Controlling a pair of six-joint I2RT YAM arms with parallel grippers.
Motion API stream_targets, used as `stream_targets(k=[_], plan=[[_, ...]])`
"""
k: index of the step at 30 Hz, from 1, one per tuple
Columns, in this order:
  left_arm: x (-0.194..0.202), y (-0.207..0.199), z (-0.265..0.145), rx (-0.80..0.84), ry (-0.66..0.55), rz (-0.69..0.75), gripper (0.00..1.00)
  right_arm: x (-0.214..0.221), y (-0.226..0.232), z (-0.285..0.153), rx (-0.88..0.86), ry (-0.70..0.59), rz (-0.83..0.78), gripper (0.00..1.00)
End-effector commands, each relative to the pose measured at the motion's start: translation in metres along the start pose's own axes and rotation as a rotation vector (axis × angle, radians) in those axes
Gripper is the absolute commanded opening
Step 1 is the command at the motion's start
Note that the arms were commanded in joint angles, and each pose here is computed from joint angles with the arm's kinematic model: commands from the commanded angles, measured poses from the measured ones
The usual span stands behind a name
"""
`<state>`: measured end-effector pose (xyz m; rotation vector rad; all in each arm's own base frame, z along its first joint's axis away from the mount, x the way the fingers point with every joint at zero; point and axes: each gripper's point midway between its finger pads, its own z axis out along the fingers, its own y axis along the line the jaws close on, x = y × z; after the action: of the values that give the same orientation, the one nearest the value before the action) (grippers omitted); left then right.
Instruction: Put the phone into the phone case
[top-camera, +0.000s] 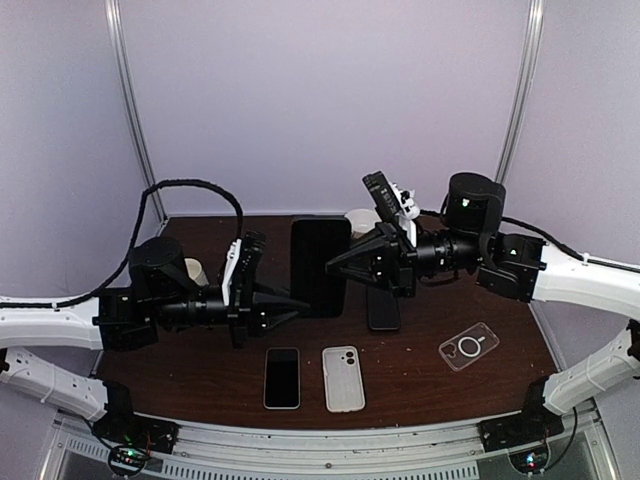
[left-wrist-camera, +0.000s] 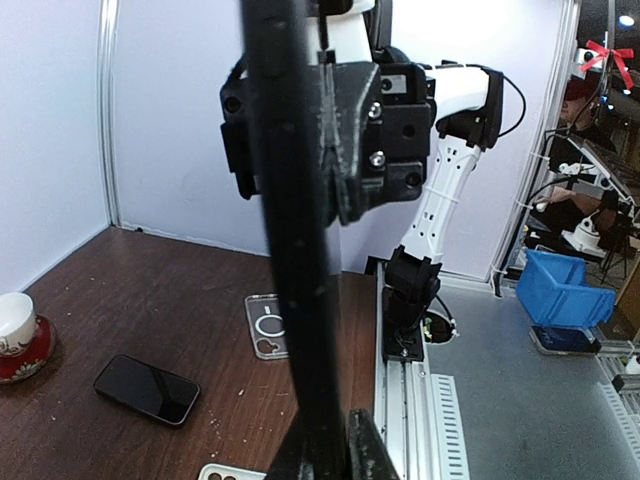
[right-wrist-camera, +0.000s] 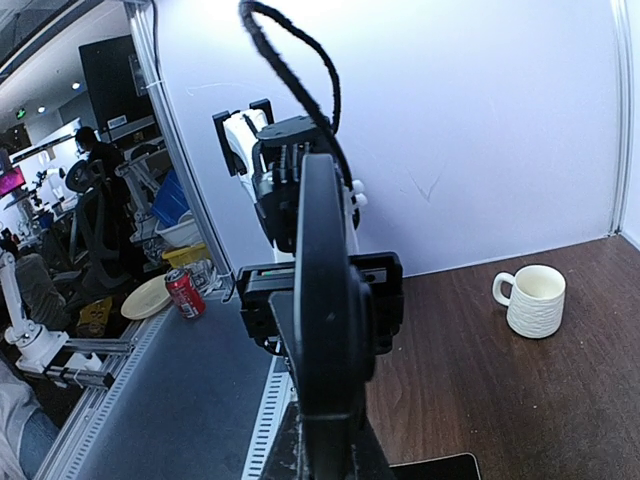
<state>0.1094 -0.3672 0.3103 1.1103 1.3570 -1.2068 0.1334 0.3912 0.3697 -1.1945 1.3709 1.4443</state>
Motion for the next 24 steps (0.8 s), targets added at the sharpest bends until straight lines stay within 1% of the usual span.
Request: stream_targets(k=[1,4,6,7,8,9,10,11,12,14,15,17,19,21,24], plan=[[-0.025,-0.016,0.003,0.104,-0.082,0.042,0.07,-0.026,0.01,-0.001,-0.032,-0.063,-0.046,0.0],[-0.023,-0.02,0.004,0.118,-0.091,0.036,0.0,-0.022,0.008,0.001,-0.024,-0.046,-0.038,0.0],[-0.021,-0.015,0.005,0.091,-0.083,0.034,0.0,-0.018,0.005,0.001,-0.009,-0.03,-0.03,0.0],[-0.019,-0.012,0.005,0.071,-0.077,0.033,0.0,-0.017,0.0,0.001,0.022,-0.027,-0.022,0.06],[-0.017,-0.007,0.006,0.043,-0.067,0.032,0.0,-0.014,-0.006,0.0,0.056,-0.017,-0.008,0.24],[-0.015,-0.001,0.006,0.004,-0.059,0.032,0.0,-0.013,-0.023,-0.003,0.163,-0.018,0.01,0.4],[-0.012,0.007,0.006,-0.044,-0.045,0.035,0.0,-0.01,-0.041,-0.008,0.269,-0.009,0.034,0.49],[-0.008,0.017,0.005,-0.107,-0.031,0.038,0.0,-0.007,-0.056,-0.016,0.378,0.002,0.065,0.56],[-0.006,0.027,0.004,-0.166,-0.019,0.047,0.0,-0.004,-0.071,-0.024,0.484,0.008,0.094,0.68],[-0.002,0.041,0.002,-0.26,-0.007,0.069,0.0,-0.003,-0.087,-0.039,0.651,-0.021,0.127,0.86],[0.0,0.047,0.001,-0.301,-0.004,0.071,0.0,-0.002,-0.087,-0.039,0.688,-0.041,0.127,0.9],[0.003,0.061,-0.002,-0.383,0.0,0.075,0.0,0.005,-0.077,-0.026,0.691,-0.048,0.113,0.99],[0.006,0.068,-0.003,-0.423,0.003,0.073,0.0,0.009,-0.082,-0.024,0.781,-0.038,0.123,1.0],[0.01,0.072,-0.003,-0.447,0.008,0.067,0.0,0.016,-0.091,-0.024,0.855,-0.045,0.172,0.99],[0.017,0.078,-0.002,-0.476,0.014,0.052,0.0,0.015,-0.095,-0.012,0.854,-0.103,0.23,1.0]])
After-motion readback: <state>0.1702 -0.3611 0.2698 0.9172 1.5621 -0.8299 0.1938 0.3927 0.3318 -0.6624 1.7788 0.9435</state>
